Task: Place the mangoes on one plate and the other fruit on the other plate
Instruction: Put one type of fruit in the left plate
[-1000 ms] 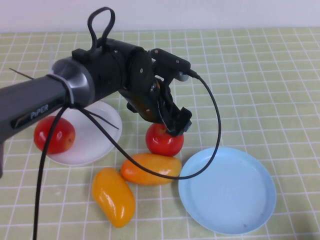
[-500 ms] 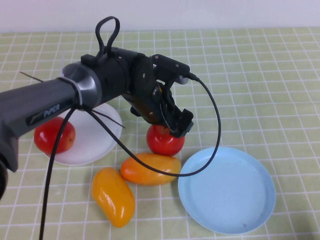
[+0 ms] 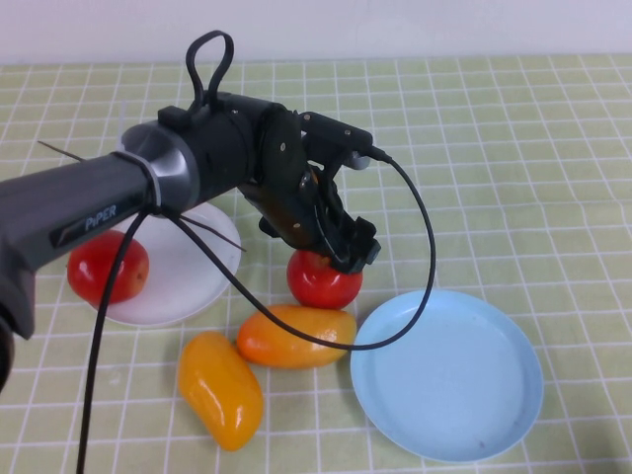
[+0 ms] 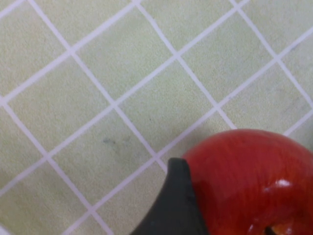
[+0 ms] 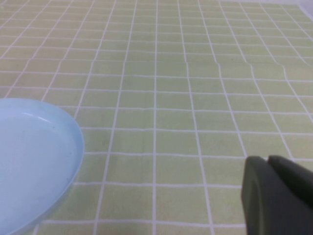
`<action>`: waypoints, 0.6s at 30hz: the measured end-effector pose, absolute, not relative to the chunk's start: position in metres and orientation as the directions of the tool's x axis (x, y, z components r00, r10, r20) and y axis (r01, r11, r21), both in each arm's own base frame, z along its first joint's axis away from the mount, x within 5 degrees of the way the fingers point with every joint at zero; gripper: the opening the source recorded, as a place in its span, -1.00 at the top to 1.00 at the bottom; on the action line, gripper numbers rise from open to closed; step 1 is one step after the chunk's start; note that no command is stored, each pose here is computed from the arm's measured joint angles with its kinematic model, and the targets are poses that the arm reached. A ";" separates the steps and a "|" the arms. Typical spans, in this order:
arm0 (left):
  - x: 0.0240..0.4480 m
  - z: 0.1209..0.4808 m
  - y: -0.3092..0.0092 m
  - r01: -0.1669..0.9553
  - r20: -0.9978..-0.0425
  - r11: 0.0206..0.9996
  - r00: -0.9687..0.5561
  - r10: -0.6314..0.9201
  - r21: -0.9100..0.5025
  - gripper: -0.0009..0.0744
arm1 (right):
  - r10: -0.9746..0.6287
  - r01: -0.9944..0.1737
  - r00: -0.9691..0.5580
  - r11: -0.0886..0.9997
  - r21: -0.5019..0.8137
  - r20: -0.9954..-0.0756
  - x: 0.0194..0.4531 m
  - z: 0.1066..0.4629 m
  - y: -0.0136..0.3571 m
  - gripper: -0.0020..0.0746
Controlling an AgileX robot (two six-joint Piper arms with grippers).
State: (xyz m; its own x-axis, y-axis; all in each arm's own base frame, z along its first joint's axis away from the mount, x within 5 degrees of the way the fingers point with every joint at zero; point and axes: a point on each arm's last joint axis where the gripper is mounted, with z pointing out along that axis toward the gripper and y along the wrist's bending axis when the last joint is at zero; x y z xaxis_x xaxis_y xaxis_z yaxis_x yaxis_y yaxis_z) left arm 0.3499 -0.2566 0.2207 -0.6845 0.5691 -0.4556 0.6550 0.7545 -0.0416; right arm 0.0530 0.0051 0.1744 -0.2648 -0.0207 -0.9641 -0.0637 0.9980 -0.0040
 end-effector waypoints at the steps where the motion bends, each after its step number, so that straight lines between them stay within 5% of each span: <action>1: 0.350 0.221 -0.256 0.655 -0.454 0.755 -0.685 0.569 -0.042 -0.46 | -0.021 -0.064 -0.265 0.998 -0.004 -0.964 0.053 0.174 0.005 0.99; 10: 0.354 0.232 -0.253 0.661 -0.436 0.750 -0.680 0.590 -0.016 -0.46 | -0.021 -0.064 -0.265 0.998 -0.004 -0.964 0.053 0.174 0.005 0.99; 18: 0.354 0.282 -0.250 0.668 -0.496 0.744 -0.642 0.585 0.012 -0.45 | -0.021 -0.064 -0.265 0.998 -0.004 -0.964 0.053 0.174 0.005 0.99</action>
